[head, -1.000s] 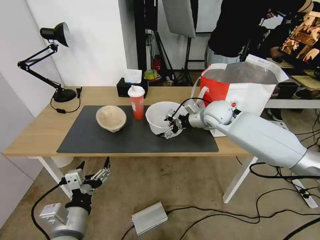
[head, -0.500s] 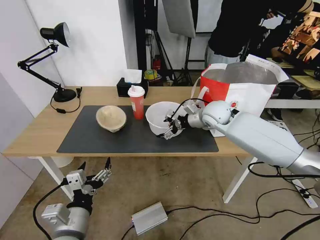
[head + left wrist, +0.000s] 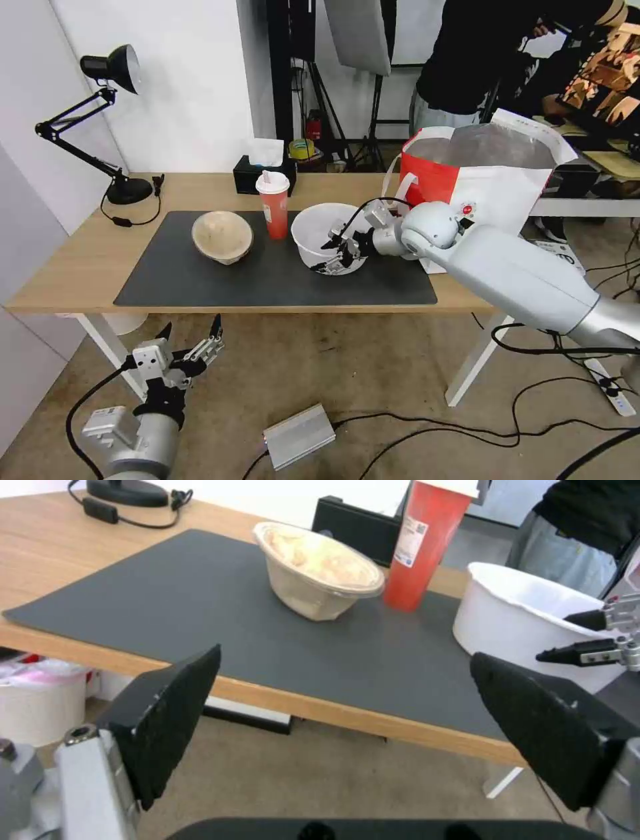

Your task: Pick up the trash from the table and place it into the takeout bag.

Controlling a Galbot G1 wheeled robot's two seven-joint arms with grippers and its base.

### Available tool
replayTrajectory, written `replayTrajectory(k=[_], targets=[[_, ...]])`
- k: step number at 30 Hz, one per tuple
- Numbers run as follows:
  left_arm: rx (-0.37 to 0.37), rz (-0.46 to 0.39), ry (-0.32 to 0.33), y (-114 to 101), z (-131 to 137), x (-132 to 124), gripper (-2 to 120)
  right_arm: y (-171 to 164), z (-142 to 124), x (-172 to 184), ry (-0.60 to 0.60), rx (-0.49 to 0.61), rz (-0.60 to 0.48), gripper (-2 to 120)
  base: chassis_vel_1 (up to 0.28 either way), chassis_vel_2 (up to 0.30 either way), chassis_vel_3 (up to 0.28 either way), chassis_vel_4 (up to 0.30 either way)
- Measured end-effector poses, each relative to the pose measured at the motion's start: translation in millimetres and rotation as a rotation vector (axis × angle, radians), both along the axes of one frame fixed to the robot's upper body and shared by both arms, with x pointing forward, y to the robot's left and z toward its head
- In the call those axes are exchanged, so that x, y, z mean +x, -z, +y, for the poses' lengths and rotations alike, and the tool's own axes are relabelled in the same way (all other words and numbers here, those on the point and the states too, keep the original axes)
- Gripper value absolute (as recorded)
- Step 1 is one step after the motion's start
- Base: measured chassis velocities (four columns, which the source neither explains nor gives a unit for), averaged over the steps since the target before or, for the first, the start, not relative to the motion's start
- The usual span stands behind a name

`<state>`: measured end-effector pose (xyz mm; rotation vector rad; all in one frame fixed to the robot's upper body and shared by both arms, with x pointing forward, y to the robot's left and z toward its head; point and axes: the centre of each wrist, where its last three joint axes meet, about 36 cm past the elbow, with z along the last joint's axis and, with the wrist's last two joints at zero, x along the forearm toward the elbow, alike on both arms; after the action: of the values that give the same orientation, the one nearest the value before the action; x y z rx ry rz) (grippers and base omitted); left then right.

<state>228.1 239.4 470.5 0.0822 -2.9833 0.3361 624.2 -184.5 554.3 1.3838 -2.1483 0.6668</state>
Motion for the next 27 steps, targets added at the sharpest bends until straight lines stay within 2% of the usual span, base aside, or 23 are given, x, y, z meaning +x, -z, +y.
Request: replayTrajectory(k=[2,4,6,8,9,12,16,27], targets=[[-0.001,0.000,0.000,0.0,-0.1,0.1,100,0.6,-0.1,0.0,0.000,0.000,0.003,43,0.000,0.000,0.000,0.000],[-0.001,0.000,0.000,0.0,-0.2,0.1,100,0.8,-0.1,0.0,0.000,0.000,0.003,41,0.000,0.000,0.000,0.000],[-0.002,0.000,0.000,0.1,-0.4,0.1,100,1.2,-0.1,-0.1,0.000,0.000,0.005,31,0.000,0.000,0.000,0.000],[-0.002,0.000,0.000,0.1,-0.4,0.1,100,1.2,-0.1,-0.1,0.000,0.000,0.005,31,0.000,0.000,0.000,0.000],[-0.004,-0.001,0.002,0.0,-1.2,0.4,100,2.2,-0.7,-0.4,0.001,-0.001,0.007,21,0.000,0.000,0.000,0.000],[-0.006,-0.002,0.002,0.0,-1.7,0.6,100,3.8,-1.3,-0.8,0.002,-0.002,0.011,7,0.000,0.000,0.000,0.000],[-0.007,-0.004,0.002,-0.2,-1.8,1.0,100,4.4,-0.7,-0.8,0.001,-0.002,0.012,0,0.000,0.000,0.000,0.000],[-0.009,-0.010,0.002,-0.1,-2.5,2.2,100,5.7,4.1,0.0,-0.004,0.002,0.015,0,0.000,0.000,0.000,0.000]])
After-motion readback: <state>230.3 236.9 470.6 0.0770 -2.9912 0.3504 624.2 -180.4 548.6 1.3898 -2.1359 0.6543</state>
